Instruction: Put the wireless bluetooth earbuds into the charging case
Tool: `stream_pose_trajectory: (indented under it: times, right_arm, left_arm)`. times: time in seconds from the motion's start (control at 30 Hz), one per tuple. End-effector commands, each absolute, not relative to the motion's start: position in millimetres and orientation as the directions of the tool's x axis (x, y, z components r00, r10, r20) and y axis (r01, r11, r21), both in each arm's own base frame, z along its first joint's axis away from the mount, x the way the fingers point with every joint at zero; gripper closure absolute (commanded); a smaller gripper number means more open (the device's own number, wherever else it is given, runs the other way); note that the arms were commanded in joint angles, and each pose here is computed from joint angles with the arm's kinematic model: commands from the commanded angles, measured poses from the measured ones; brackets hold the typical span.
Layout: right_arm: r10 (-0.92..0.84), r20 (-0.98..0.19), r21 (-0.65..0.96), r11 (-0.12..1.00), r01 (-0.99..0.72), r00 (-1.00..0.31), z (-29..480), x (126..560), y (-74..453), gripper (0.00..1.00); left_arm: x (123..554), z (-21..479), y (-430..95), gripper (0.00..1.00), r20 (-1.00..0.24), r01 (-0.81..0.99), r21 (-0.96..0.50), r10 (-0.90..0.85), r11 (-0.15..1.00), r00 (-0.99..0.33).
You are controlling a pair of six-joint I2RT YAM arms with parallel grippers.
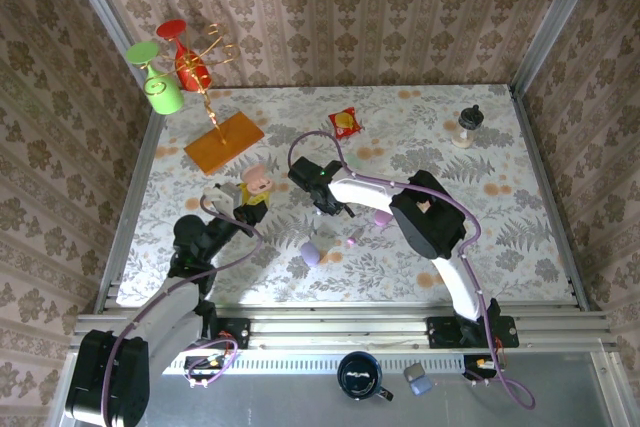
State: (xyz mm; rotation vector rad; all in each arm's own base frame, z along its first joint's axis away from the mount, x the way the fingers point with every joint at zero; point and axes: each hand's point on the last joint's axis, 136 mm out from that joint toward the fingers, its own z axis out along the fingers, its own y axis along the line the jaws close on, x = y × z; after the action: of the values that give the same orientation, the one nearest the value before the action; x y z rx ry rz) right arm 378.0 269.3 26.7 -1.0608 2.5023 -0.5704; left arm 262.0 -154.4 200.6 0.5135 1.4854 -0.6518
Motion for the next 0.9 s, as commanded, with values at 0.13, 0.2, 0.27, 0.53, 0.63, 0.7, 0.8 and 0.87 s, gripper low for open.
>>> stream_pose_trajectory:
  times: [0.13, 0.2, 0.27, 0.53, 0.63, 0.7, 0.8, 0.87]
  right_arm:
    - [-0.742, -0.126, -0.512, 0.617, -0.597, -0.658, 22.5, 383.2, 266.5, 0.71]
    - [-0.740, -0.130, -0.505, 0.623, -0.598, -0.660, 24.6, 382.5, 268.1, 0.75]
    - [-0.736, -0.138, -0.499, 0.630, -0.595, -0.663, 27.0, 382.2, 268.9, 0.77]
    - [-0.682, -0.239, -0.408, 0.717, -0.566, -0.691, 50.2, 379.2, 274.4, 0.79]
    - [-0.628, -0.309, -0.330, 0.775, -0.538, -0.715, 63.3, 376.5, 276.6, 0.79]
    - [-0.584, -0.353, -0.269, 0.811, -0.519, -0.731, 72.1, 374.0, 275.8, 0.79]
    - [-0.487, -0.421, -0.136, 0.868, -0.478, -0.765, 87.2, 368.6, 272.9, 0.79]
    - [-0.402, -0.468, -0.016, 0.894, -0.447, -0.787, 98.9, 364.5, 271.8, 0.79]
  left_arm:
    - [259.4, 202.7, -154.0, 0.77, -0.997, 0.687, -0.060, -0.080, 0.724, -0.002]
    - [259.4, 202.5, -154.0, 0.77, -0.997, 0.687, -0.057, -0.078, 0.725, -0.001]
    - [259.6, 202.2, -154.1, 0.77, -0.997, 0.686, -0.055, -0.076, 0.725, 0.000]
    - [259.7, 199.6, -154.5, 0.77, -0.998, 0.688, -0.051, -0.067, 0.724, -0.003]
    - [259.1, 199.1, -156.3, 0.77, -0.998, 0.696, -0.041, -0.061, 0.717, 0.003]
    - [257.2, 200.6, -160.0, 0.76, -0.998, 0.713, -0.031, -0.058, 0.701, 0.014]
    - [255.6, 201.9, -167.0, 0.76, -0.998, 0.730, -0.005, -0.045, 0.684, 0.036]
    - [256.7, 200.8, -171.6, 0.76, -0.998, 0.729, 0.014, -0.030, 0.685, 0.047]
